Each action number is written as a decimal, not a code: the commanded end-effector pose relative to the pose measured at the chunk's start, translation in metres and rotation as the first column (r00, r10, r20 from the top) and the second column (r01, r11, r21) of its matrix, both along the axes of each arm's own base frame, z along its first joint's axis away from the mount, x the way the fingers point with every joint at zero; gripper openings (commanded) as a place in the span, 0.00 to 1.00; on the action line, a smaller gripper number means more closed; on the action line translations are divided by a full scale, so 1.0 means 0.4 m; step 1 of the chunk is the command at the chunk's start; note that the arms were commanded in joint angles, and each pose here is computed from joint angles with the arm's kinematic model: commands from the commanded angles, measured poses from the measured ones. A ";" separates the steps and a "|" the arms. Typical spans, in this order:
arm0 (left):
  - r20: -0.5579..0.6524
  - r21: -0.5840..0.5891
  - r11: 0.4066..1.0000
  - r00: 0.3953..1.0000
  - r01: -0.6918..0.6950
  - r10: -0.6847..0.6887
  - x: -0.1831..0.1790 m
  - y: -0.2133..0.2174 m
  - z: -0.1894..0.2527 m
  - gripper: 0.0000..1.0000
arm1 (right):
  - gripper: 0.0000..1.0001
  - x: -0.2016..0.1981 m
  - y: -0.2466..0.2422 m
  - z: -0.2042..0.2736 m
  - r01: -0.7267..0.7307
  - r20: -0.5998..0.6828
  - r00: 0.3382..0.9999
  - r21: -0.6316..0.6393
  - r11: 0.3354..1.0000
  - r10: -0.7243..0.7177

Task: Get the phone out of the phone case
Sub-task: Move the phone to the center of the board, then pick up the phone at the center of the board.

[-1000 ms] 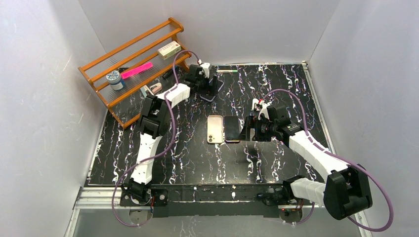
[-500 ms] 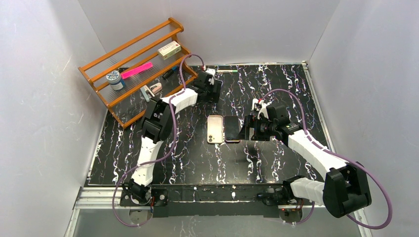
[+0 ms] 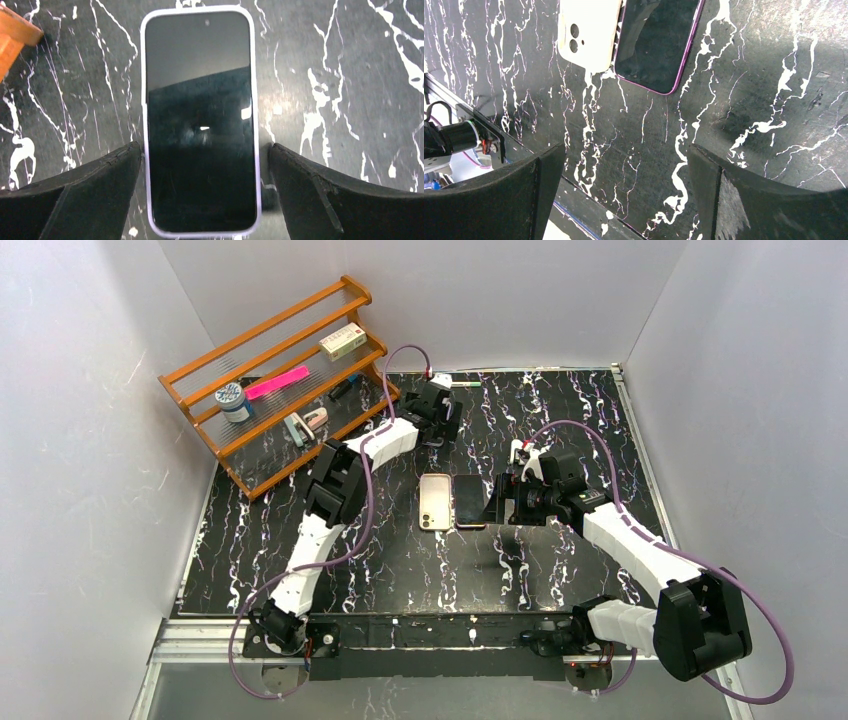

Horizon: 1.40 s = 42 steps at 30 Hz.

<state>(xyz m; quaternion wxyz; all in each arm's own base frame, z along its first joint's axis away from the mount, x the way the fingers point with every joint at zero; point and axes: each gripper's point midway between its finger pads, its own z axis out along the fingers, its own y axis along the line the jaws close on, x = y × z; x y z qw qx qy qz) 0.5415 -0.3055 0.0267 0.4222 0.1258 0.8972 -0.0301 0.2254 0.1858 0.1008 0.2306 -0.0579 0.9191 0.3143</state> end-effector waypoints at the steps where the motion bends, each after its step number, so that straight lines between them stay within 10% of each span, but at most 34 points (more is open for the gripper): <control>1: -0.101 0.125 0.989 0.991 -0.078 0.091 -0.016 0.068 -0.108 0.97 | 0.99 0.023 0.007 0.031 -0.006 0.047 0.999 0.005 1.000 0.006; 13: -0.173 0.197 0.969 0.967 -0.152 0.187 -0.179 0.249 -0.021 0.49 | 0.99 0.021 0.008 0.031 -0.015 0.054 0.998 0.007 1.000 0.015; 24: -0.355 0.266 0.938 0.883 -0.221 0.309 -0.561 0.478 0.027 0.55 | 0.99 0.033 0.017 0.026 -0.035 0.056 0.998 0.008 0.999 0.035; 28: -0.423 0.207 0.948 0.851 -0.243 0.311 -0.652 0.485 0.014 0.75 | 0.99 0.030 0.020 0.020 -0.037 0.044 0.998 0.014 0.999 0.036; 42: -0.456 0.234 0.918 0.798 -0.319 0.393 -0.607 0.531 -0.045 0.90 | 0.99 0.035 0.049 0.040 -0.045 0.044 0.998 0.085 0.995 0.041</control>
